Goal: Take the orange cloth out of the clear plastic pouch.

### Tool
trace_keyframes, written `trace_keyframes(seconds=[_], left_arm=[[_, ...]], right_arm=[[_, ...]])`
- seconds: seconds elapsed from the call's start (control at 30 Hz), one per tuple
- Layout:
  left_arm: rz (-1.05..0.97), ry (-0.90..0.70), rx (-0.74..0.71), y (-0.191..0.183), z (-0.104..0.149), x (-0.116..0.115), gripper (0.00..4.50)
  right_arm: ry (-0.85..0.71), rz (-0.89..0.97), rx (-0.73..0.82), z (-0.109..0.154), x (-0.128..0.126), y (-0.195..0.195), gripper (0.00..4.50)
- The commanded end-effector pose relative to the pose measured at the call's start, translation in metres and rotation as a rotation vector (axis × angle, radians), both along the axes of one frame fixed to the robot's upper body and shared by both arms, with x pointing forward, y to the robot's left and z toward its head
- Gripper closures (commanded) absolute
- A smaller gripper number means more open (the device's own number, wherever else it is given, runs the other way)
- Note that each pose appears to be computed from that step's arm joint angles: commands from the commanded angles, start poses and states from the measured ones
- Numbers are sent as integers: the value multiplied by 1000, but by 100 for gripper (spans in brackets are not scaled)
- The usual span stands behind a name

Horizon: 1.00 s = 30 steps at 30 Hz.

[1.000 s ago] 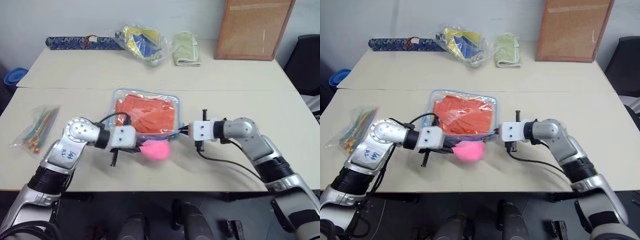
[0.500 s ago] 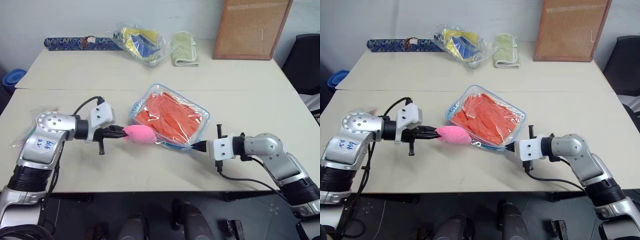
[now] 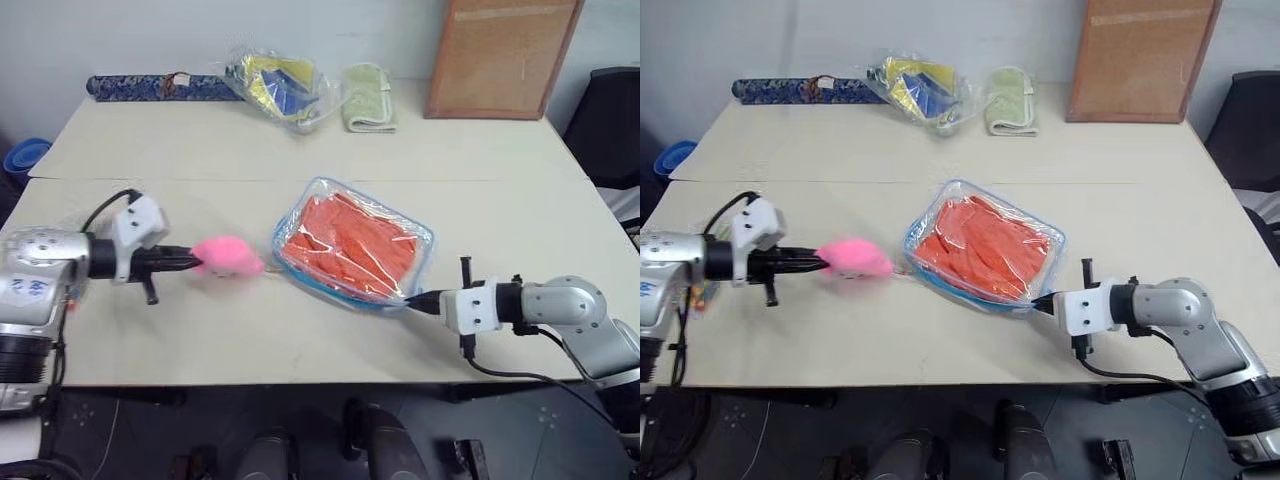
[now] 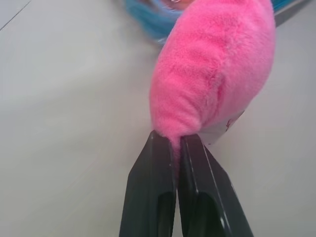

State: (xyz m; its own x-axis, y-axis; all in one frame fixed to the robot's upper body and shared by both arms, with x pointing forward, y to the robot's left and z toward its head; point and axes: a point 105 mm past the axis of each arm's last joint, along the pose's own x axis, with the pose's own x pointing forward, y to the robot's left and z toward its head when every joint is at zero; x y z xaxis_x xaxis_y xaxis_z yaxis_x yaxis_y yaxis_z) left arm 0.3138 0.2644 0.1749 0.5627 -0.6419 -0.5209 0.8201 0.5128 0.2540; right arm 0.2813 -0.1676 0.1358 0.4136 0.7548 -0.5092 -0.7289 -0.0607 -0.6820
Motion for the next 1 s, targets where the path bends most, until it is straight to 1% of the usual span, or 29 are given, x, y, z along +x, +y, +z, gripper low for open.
trace_keyframes(seconds=[0.03, 0.2, 0.3, 0.43, 0.5, 0.6, 0.7, 0.77, 0.83, 0.93, 0.97, 1.0], left_arm=[[57, 37, -12, 22, 7, -14, 450], [25, 152, -6, 27, -10, -45, 450], [54, 176, 13, 34, -15, -54, 450], [93, 167, 2, 41, -16, -56, 450], [69, 153, -5, 33, -18, -53, 450], [57, 143, -61, 18, -18, -48, 450], [51, 145, -107, 7, -21, -46, 373], [40, 149, -116, 3, -21, -47, 319], [34, 161, -129, 2, -22, -51, 257], [43, 184, -115, 10, -24, -60, 162], [51, 193, -99, 15, -26, -63, 129], [66, 182, -39, 26, -29, -66, 102]], right_arm=[[-20, -14, 6, 14, -3, -11, 446], [-2, -45, 40, 11, 0, -14, 446], [-4, -54, 50, 11, 1, -14, 446], [-5, -64, 78, 14, 3, -13, 446], [10, -60, 124, 17, 3, -7, 446], [43, -51, 156, 19, 1, 0, 446], [97, -62, 196, 21, -3, 3, 380], [114, -65, 211, 22, -5, 3, 324], [131, -79, 223, 24, -7, 1, 252], [157, -99, 248, 28, -13, -3, 143], [161, -108, 258, 30, -15, -4, 110], [162, -123, 276, 32, -16, -5, 80]])
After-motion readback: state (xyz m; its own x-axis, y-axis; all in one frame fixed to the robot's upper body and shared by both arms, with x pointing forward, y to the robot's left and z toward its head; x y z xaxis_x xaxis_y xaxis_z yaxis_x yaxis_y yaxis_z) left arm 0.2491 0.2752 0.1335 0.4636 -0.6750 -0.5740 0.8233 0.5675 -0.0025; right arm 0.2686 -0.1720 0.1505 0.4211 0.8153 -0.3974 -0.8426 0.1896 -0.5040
